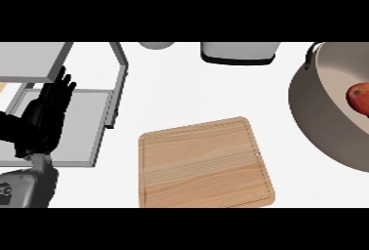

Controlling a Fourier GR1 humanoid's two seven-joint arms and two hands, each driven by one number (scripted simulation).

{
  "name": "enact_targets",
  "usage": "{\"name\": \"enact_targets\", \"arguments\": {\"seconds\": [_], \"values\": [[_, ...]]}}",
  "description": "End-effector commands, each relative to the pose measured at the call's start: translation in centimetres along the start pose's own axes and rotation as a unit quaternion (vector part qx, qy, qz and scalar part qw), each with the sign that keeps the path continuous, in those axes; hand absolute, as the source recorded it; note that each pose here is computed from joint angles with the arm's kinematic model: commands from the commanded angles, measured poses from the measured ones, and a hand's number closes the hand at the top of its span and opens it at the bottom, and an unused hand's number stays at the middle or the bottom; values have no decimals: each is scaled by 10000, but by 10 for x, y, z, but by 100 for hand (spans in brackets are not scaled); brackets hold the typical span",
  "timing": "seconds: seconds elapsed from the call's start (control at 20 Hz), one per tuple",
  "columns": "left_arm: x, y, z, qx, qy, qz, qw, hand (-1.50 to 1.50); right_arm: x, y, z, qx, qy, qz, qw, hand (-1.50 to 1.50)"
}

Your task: Pick the pear from the cutting board and place it in the pot

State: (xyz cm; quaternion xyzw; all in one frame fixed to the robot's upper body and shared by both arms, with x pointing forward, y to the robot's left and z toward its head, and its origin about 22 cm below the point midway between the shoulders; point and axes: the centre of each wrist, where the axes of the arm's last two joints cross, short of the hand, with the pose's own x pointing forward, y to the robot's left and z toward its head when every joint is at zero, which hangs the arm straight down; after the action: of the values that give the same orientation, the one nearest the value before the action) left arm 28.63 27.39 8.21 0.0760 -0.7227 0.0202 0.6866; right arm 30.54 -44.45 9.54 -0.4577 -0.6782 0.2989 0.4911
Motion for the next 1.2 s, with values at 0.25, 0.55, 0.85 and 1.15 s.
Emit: {"name": "enact_targets", "arguments": {"seconds": [0.25, 0.55, 0.85, 1.15], "values": [[-1, -10, -2, -126, -21, -28, 9999, 0, -13, 48, 1, 1150, 526, -1239, 9842, -150], [6, 0, -6, 26, -35, -80, 10000, 0, -10, 53, -4, 683, 236, -2841, 9561, -150], [-2, -5, -1, -15, 39, 66, 10000, 0, -40, 15, -2, 245, 383, -3790, 9243, -150], [1, 1, 6, 0, -7, 17, 10000, 0, -82, -40, 18, 20, 519, -4133, 9091, -150]]}}
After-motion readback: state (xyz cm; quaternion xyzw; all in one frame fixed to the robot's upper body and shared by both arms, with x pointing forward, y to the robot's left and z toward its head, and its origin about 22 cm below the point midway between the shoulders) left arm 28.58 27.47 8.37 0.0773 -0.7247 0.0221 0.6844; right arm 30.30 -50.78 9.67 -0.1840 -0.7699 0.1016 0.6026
